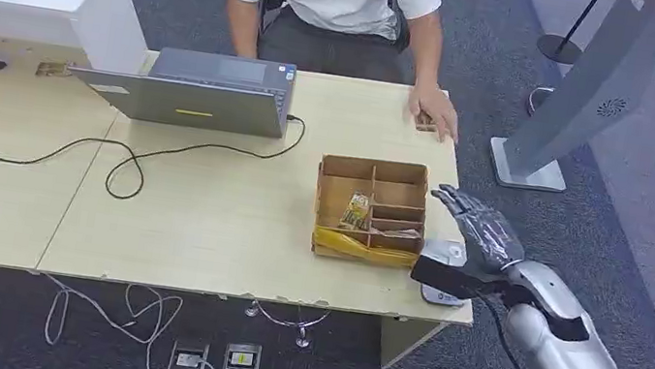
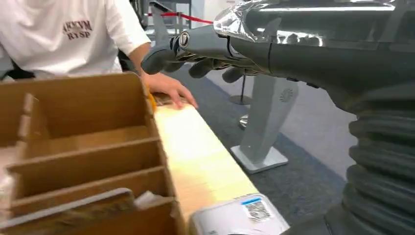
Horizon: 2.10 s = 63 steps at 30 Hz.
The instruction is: Pass the card to the sensor for recognition and then transmit it.
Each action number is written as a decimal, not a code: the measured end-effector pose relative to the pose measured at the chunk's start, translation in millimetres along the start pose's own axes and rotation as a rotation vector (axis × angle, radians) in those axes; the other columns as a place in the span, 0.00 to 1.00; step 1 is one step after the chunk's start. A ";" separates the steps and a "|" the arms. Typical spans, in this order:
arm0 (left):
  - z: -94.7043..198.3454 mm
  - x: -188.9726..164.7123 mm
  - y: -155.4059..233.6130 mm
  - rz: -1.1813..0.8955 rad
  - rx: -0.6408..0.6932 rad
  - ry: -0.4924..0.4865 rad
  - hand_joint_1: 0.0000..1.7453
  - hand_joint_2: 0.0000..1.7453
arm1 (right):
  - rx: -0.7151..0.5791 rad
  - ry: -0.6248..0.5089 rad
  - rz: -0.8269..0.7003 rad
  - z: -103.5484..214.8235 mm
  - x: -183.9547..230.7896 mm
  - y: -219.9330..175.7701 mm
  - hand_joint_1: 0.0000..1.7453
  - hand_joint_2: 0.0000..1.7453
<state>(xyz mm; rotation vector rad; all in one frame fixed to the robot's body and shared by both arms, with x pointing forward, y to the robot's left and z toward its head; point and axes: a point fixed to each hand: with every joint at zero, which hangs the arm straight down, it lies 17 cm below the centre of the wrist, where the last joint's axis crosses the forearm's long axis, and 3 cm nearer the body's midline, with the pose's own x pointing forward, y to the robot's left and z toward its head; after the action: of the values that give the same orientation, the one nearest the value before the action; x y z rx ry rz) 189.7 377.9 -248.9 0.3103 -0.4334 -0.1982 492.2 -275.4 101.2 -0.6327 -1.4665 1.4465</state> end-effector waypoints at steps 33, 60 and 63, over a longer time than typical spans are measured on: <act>-0.2 2.8 -0.8 -0.017 -0.003 -0.008 0.00 0.00 | -0.064 -0.078 -0.021 -18.6 42.2 1.8 0.00 1.00; -3.1 24.9 -0.5 -0.053 -0.005 -0.034 0.00 0.00 | -0.067 -0.048 -0.031 -38.6 36.2 11.0 0.00 1.00; -3.2 25.3 -0.3 -0.052 -0.004 -0.034 0.00 0.00 | -0.065 -0.046 -0.033 -39.6 35.8 12.1 0.00 1.00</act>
<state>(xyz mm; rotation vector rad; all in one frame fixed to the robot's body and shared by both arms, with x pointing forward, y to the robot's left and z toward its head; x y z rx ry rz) 213.6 372.0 -242.1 0.3148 -0.4588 -0.2558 508.8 -223.8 93.3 -0.6155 -1.5577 1.4008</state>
